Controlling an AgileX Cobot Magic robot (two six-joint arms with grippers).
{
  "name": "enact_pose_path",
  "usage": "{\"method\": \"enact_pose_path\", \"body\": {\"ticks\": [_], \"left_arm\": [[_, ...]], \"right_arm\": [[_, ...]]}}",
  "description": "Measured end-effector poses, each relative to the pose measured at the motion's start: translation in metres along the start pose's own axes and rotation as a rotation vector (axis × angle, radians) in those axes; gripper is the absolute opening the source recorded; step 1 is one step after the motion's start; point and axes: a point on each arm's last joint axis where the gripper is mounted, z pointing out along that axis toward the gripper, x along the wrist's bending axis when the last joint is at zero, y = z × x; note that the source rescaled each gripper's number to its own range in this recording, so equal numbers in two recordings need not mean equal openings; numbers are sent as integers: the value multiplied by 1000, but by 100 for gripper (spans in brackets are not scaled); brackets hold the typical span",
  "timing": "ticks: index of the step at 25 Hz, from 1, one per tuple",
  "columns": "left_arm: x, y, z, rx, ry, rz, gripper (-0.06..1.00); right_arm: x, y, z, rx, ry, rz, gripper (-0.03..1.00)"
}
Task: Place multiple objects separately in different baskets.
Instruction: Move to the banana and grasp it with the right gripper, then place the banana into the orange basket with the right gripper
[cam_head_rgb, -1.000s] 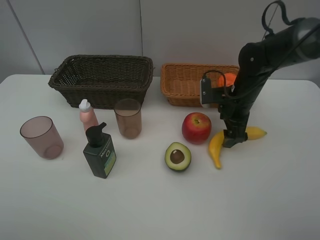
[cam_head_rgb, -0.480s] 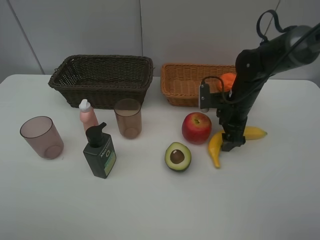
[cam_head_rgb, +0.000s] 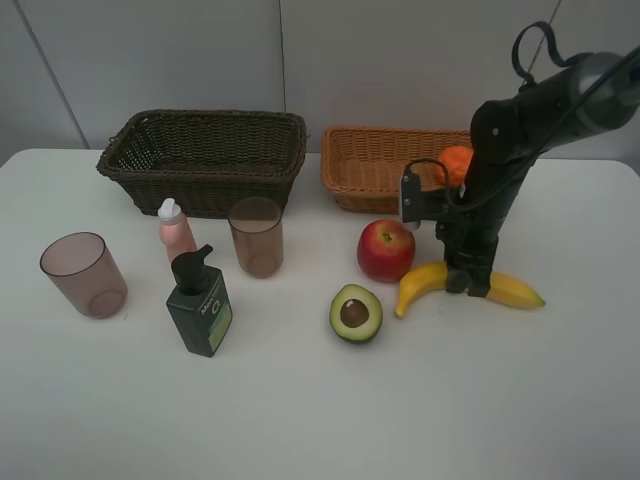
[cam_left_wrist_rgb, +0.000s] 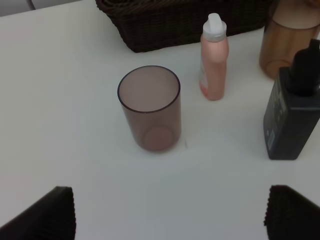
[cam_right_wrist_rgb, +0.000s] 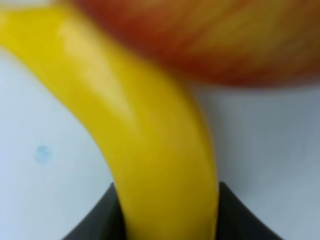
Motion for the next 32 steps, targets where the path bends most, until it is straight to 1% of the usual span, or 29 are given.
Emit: {"method": "enact_pose_path", "body": {"ticks": [4, 13, 17, 21, 24, 29, 32], "left_arm": [[0, 0, 0, 0, 0, 0, 100], [0, 0, 0, 0, 0, 0, 100], [0, 0, 0, 0, 0, 0, 100], [0, 0, 0, 0, 0, 0, 100], [0, 0, 0, 0, 0, 0, 100], [0, 0, 0, 0, 0, 0, 100], [0, 0, 0, 0, 0, 0, 100]], "right_arm": [[2, -1, 0, 11, 23, 0, 0], [4, -2, 0, 23, 40, -3, 0], [6, -3, 0, 38, 71, -2, 0], [11, -6, -2, 64, 124, -8, 0], [15, -8, -12, 74, 147, -38, 0], [18, -12, -38, 73, 138, -59, 0], [19, -14, -55, 78, 149, -88, 0]]}}
